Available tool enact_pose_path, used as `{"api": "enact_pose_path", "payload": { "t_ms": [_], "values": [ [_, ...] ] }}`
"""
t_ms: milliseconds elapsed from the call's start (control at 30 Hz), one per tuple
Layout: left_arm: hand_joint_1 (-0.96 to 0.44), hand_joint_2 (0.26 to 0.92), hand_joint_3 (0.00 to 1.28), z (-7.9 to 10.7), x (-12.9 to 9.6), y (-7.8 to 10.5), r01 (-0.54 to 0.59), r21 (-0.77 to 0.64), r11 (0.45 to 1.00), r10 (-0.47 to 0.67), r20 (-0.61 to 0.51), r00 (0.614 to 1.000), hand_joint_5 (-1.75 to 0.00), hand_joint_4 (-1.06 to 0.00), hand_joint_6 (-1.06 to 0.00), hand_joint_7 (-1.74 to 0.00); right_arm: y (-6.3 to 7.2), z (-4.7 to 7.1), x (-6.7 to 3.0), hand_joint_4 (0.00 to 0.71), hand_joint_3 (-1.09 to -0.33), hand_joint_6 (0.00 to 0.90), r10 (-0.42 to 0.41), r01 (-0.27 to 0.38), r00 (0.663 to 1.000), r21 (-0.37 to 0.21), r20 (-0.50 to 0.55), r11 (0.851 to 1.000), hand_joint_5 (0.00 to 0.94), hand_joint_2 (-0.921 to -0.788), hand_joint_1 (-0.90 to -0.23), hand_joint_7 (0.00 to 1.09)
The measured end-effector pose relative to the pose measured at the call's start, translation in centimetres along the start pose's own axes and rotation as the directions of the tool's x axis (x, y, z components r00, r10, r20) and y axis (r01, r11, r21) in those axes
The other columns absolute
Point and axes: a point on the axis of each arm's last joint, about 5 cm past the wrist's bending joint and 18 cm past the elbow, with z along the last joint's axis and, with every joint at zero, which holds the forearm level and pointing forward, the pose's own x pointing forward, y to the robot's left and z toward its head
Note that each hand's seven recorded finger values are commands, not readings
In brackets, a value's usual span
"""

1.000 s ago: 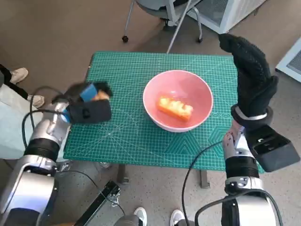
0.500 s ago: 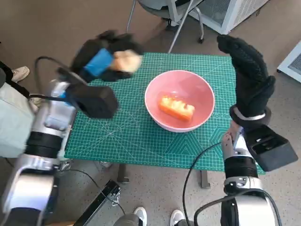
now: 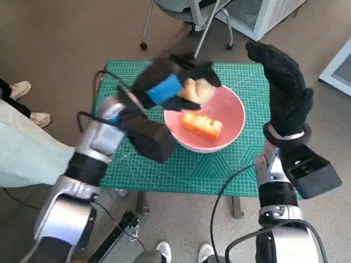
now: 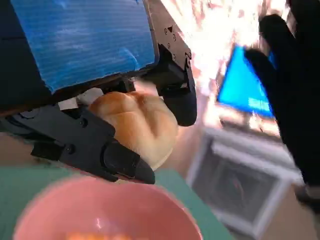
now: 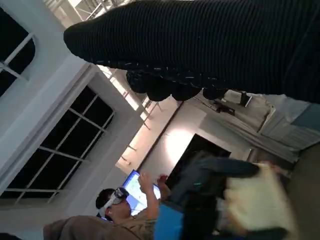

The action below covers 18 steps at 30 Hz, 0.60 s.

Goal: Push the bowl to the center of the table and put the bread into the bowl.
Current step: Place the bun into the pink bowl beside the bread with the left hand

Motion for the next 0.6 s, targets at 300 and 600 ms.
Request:
{"api": "enact_pose_path", "payload": {
  "t_ms": [300, 600],
  "values": [
    [-0.33, 0.858, 0.1, -0.59, 0.26, -0.92, 0.197, -0.062, 0.979, -0.202, -0.108, 0.973, -0.08, -0.02, -0.01, -0.43, -0.11, 0.05, -0.01, 0.326, -0.639, 0.062, -0.001, 0.001, 1.0, -0.005, 0.003, 1.0, 0.006, -0.921, -0.516, 0.79],
    [-0.43, 0.903, 0.05, -0.24, 0.17, -0.69, 0.052, -0.126, 0.991, -0.058, -0.041, 0.997, -0.02, -0.01, 0.0, -0.39, -0.32, 0.17, 0.01, 0.327, -0.657, 0.061, -0.003, 0.003, 1.0, -0.025, 0.005, 1.0, 0.005, -0.921, -0.514, 0.8]
  ]
}}
